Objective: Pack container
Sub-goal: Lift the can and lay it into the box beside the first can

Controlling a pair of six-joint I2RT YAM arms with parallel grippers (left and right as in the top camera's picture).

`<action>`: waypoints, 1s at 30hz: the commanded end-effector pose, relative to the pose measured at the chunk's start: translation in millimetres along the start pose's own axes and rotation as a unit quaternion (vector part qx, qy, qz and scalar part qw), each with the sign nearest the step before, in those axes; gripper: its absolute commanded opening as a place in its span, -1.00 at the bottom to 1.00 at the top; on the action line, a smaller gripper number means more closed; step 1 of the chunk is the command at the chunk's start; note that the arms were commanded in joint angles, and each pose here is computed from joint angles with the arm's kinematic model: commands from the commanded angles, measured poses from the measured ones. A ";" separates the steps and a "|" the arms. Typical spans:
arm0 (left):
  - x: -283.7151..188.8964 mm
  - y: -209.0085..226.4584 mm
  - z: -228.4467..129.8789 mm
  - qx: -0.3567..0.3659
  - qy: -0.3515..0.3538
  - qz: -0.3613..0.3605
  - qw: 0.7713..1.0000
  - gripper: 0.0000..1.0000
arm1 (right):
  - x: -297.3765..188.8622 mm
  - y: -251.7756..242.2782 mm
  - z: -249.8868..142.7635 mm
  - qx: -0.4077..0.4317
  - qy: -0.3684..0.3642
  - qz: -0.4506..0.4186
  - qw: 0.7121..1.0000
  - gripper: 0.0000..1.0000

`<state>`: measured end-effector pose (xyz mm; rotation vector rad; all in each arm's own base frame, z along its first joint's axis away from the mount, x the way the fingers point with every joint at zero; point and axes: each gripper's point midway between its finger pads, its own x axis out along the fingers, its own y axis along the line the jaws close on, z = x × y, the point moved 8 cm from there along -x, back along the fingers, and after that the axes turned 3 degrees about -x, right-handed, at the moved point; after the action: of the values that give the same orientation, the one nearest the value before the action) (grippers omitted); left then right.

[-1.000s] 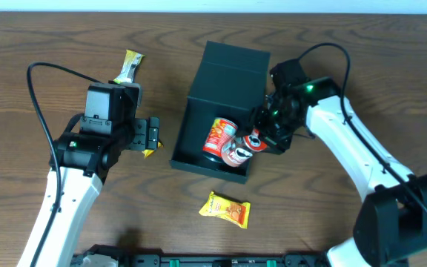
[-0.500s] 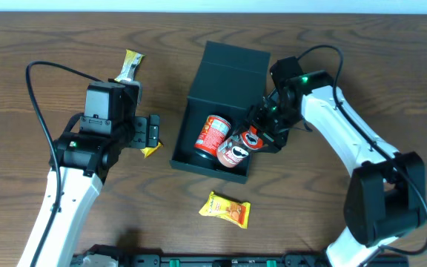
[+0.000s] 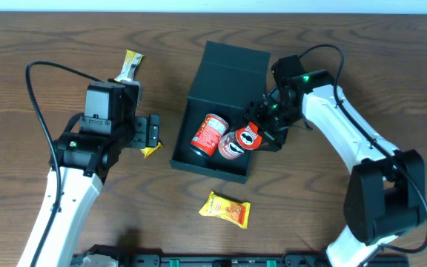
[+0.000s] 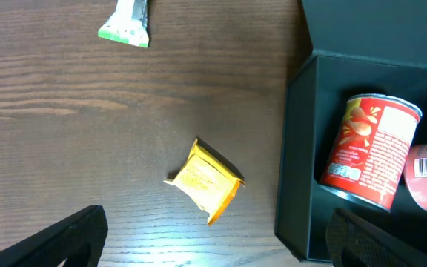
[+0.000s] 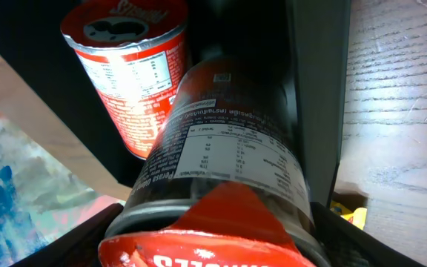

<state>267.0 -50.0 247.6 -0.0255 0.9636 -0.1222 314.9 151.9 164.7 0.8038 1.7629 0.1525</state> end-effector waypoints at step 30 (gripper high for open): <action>-2.3 0.5 2.4 0.000 -0.001 0.008 1.000 0.91 | -2.5 41.0 22.4 -0.138 -0.090 0.066 0.984 0.68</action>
<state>265.8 -49.8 246.7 -0.0246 0.9727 -0.1214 350.3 169.4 173.3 0.7438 1.5091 0.3537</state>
